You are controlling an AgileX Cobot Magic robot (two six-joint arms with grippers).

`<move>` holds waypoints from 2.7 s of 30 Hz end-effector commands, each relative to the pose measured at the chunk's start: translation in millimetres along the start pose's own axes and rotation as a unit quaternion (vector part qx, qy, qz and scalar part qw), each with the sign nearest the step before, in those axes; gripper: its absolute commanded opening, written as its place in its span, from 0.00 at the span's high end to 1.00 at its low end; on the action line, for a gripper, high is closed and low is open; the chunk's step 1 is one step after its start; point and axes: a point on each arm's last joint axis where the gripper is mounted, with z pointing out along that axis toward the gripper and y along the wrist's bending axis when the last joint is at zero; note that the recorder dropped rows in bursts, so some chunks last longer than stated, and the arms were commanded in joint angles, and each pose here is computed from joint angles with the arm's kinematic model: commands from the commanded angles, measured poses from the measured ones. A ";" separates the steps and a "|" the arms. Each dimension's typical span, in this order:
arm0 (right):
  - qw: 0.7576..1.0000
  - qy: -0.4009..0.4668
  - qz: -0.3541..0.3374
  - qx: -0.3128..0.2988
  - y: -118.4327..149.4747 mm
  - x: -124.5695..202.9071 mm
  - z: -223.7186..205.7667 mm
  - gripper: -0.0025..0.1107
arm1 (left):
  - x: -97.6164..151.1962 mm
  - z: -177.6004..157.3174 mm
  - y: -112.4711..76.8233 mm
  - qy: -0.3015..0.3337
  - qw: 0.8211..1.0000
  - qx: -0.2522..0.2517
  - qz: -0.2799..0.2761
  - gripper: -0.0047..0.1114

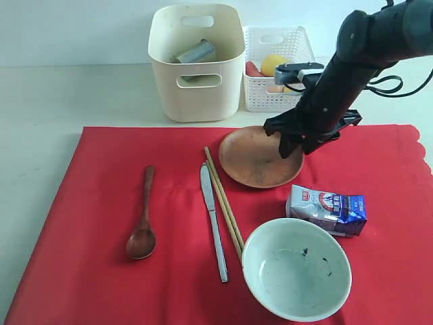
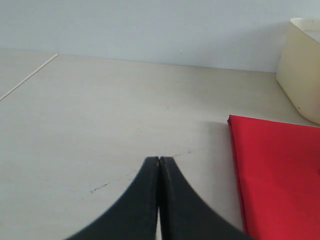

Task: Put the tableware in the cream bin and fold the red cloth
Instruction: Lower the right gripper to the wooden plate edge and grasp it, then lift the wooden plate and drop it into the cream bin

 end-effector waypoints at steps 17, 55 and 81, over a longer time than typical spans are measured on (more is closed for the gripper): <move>1.000 -0.003 0.006 -0.018 -3.1 -0.6 9.1 0.98 | -1.0 -0.6 0.2 -0.006 1.000 -0.001 -0.003 0.95; 0.990 -0.133 -0.031 -0.046 24.5 -4.5 -107.6 0.98 | -1.0 -0.6 0.2 -0.006 1.000 -0.001 -0.003 0.95; 0.923 -0.357 -0.001 -0.146 45.5 -75.4 -161.0 0.98 | -1.0 -0.6 0.2 -0.006 1.000 -0.001 -0.003 0.95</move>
